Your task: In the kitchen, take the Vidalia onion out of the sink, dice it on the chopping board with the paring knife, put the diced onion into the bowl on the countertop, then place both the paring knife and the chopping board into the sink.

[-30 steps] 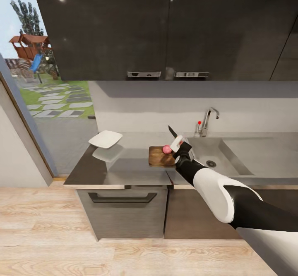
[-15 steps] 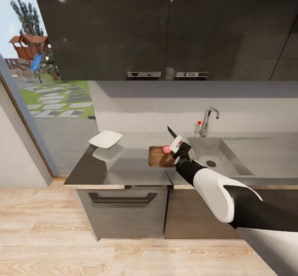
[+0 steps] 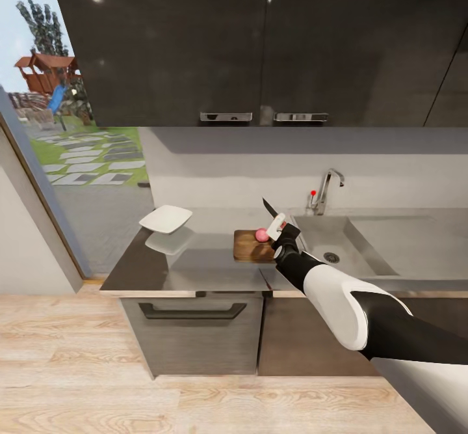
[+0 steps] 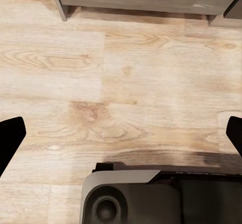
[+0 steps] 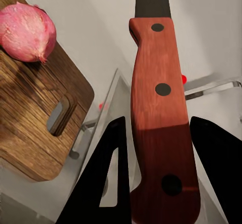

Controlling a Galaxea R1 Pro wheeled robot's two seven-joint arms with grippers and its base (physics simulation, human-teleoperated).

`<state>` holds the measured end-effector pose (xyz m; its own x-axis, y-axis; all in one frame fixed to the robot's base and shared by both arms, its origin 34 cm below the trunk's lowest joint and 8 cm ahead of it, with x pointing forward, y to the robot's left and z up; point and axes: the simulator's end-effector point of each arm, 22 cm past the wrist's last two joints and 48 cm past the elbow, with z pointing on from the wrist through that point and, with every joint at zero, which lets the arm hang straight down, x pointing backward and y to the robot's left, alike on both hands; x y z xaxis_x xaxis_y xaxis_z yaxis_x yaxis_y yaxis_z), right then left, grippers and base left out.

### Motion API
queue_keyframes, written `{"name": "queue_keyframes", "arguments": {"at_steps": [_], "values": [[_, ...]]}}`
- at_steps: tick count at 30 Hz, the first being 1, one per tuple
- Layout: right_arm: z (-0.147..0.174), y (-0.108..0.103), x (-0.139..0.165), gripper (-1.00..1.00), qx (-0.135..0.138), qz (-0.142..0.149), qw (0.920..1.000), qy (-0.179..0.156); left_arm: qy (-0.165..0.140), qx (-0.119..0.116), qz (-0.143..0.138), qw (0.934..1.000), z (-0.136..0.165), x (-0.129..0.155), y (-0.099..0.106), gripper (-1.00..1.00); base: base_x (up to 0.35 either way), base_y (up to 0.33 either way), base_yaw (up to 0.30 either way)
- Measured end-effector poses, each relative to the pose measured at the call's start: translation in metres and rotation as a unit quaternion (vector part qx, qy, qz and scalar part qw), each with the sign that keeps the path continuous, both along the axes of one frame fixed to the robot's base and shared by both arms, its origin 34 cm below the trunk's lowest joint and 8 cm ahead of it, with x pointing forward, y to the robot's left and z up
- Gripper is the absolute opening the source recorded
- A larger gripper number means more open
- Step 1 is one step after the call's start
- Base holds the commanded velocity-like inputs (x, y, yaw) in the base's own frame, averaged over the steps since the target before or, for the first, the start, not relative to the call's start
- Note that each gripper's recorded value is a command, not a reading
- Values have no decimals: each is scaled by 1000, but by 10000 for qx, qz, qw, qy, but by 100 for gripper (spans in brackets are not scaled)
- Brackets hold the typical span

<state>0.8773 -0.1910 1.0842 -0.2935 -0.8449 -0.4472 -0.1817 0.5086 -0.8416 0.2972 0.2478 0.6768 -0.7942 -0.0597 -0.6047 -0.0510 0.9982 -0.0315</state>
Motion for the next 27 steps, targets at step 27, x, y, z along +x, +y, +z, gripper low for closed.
{"name": "queue_keyframes", "arguments": {"at_steps": [27], "values": [[-33,9,-13,-100,117,178,9987,461,0,0,1,10000,0,0,0,100,67,22,0]]}}
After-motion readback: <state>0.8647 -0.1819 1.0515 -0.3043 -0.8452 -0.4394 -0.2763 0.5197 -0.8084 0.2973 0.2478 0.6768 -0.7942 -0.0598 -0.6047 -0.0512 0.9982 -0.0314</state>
